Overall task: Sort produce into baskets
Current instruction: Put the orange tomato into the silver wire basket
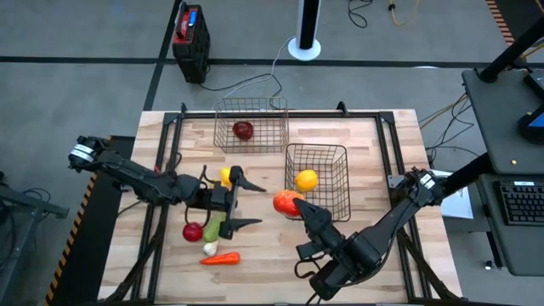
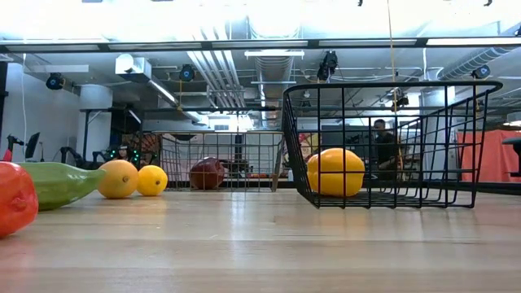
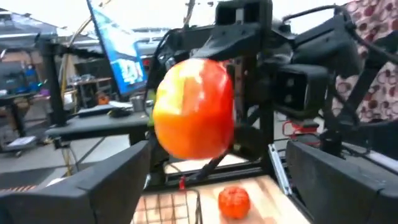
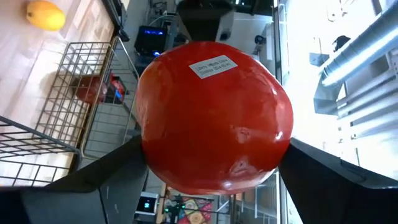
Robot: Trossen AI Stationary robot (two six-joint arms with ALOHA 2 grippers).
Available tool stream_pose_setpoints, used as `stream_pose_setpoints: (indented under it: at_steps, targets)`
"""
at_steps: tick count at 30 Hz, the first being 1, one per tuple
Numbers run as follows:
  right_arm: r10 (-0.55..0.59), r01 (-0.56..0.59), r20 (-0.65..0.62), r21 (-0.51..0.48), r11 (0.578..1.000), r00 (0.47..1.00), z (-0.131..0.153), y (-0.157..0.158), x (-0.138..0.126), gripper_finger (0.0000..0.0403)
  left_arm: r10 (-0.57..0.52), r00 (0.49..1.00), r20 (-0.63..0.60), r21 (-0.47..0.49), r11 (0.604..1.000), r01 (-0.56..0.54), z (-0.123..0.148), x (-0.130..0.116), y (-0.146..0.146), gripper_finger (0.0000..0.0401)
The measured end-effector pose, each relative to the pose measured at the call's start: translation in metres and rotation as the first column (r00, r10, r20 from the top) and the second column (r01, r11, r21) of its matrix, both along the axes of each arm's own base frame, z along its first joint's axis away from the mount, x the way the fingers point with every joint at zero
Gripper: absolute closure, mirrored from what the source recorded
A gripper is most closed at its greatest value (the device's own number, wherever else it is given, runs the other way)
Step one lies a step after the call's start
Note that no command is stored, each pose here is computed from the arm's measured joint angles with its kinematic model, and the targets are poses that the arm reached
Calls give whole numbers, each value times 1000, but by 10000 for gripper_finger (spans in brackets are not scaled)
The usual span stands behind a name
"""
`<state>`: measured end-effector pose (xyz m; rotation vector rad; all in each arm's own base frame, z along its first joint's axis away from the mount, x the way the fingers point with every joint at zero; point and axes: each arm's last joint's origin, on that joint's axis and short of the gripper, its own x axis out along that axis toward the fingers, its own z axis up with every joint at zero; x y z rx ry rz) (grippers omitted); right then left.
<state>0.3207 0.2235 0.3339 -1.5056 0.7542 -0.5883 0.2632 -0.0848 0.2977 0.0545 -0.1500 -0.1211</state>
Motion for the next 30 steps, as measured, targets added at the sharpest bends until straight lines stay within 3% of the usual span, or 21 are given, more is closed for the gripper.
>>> stream_pose_setpoints:
  at_steps: [18,30]
  targets:
    - [2,-2,-14,-20,1000,1000,1,1,2,83,-13,999,53,-75,997,17,-9,44,14,33]
    - [6,-6,-6,-9,1000,1000,2,3,4,82,-63,994,92,-79,994,71,-11,52,12,51]
